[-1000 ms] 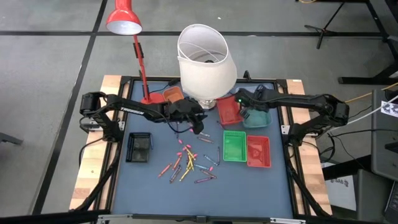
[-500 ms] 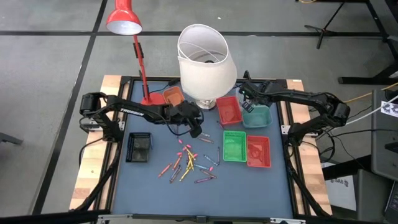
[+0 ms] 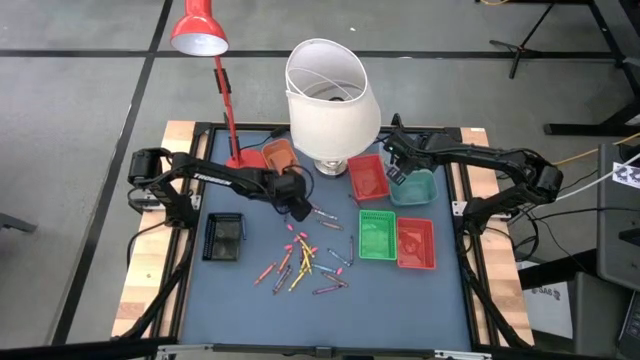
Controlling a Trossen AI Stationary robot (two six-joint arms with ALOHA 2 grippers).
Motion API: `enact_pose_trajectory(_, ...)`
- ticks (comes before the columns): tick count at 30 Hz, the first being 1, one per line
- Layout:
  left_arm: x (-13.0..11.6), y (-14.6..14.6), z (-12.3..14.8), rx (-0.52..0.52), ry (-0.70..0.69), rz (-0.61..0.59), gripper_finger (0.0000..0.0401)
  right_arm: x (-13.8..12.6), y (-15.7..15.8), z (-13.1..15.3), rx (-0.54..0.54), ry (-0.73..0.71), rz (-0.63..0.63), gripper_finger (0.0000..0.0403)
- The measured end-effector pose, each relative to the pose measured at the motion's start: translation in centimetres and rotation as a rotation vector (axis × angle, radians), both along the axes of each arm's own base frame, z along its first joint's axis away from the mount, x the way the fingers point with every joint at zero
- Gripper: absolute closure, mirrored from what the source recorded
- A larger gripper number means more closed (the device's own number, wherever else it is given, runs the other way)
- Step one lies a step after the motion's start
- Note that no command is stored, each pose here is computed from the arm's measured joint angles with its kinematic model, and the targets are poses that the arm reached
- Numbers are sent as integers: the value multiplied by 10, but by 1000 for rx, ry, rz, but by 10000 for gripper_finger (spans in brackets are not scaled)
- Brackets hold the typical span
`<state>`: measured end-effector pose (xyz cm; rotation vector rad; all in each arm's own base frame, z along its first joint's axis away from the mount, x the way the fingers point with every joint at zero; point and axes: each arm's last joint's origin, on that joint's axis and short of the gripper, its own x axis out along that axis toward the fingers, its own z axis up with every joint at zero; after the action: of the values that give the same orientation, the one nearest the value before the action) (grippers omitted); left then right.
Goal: Sort crayons
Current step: Put the violet crayon into the orange bin
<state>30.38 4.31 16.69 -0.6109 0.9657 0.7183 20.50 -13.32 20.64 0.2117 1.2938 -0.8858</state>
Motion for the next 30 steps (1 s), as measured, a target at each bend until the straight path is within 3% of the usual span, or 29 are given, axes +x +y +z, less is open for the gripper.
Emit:
enact_pose_trajectory(21, -16, -14, -16, -90, 73, 169, 288, 1, 2, -1, 56, -50, -18, 279)
enact_pose_trajectory(30, -17, -14, -18, -65, 64, 180, 288, 1, 1, -1, 56, -50, -18, 279)
